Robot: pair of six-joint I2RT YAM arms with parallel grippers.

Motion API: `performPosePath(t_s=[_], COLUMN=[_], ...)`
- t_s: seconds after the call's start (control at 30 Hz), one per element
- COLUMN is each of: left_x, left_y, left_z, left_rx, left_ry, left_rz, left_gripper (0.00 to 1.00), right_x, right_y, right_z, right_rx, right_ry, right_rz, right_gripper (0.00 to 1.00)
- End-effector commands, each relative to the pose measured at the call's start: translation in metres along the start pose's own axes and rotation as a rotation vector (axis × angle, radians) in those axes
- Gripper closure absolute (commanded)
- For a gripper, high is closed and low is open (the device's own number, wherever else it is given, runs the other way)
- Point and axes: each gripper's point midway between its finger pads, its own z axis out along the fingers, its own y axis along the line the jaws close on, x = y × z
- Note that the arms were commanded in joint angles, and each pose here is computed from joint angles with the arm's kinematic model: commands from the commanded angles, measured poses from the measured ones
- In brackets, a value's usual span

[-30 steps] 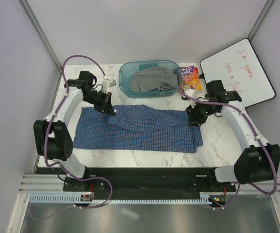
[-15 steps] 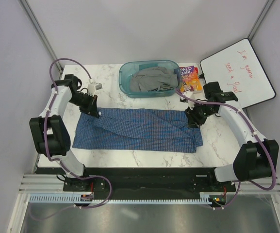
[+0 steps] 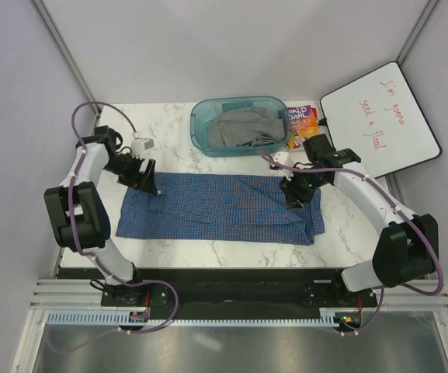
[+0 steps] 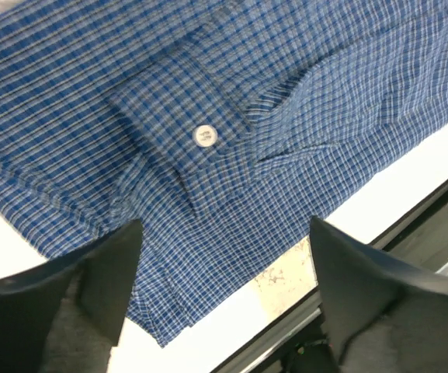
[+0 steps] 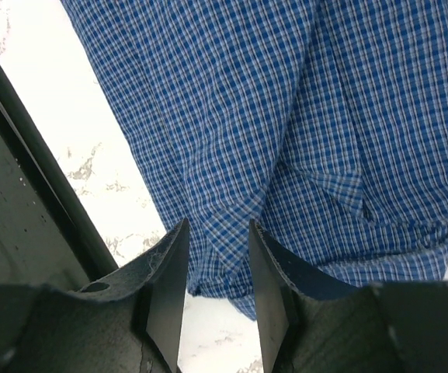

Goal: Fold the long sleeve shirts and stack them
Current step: Fold the shirt

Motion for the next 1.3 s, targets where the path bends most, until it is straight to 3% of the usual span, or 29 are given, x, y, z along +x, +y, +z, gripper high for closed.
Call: performPosePath(t_s=[0.0,0.1,0.2,0.27,0.33,0.43,0.53,0.73,1.07,1.27], left_x=[-0.02,-0.031,-0.049,-0.044,-0.029,0.0,0.012,0.038,0.06,0.067], left_y=[-0.001,-0.01,-0.014,-0.003,0.004,-0.005,0.012,0.055,0.1,0.095], left_z=[-0.029,-0.044,-0.075,-0.087,-0.081,-0.059,-0.052,-0.026,-0.009,0.008], left_rx=[-0.026,-0.064,-0.093,-0.182,-0.215,-0.023,0.058,0.032,-0.06,0.059], left_ry=[-0.168,-0.281,-0.489,-0.538,-0.469,-0.313,-0.286,-0.18,-0.111,-0.066], left_rz=[0.052,0.078,0.053,-0.05,-0.067,-0.114,-0.201,-0.308,-0.34,-0.317], left_gripper=[0.01,0.01,0.01,0.01,0.01,0.01,0.01,0.02,0.02,0.01], right_x=[-0.03,-0.048,-0.068,-0.081,-0.089,-0.105,-0.119,-0.132,-0.104,-0.1], right_y=[-0.004,-0.003,0.001,0.004,0.004,0.01,0.013,0.032,0.037,0.035], right_z=[0.006,0.017,0.03,0.043,0.053,0.072,0.091,0.124,0.169,0.187], right_rx=[0.025,0.011,0.002,0.003,0.003,0.003,-0.001,-0.048,-0.063,-0.08], right_ry=[-0.053,-0.069,-0.084,-0.079,-0.082,-0.064,-0.062,-0.045,0.048,0.068], right_rz=[-0.025,-0.034,-0.043,-0.044,-0.039,-0.057,-0.044,-0.034,0.002,0.029], right_gripper=[0.56,0.56,0.56,0.55,0.55,0.55,0.55,0.56,0.57,0.59])
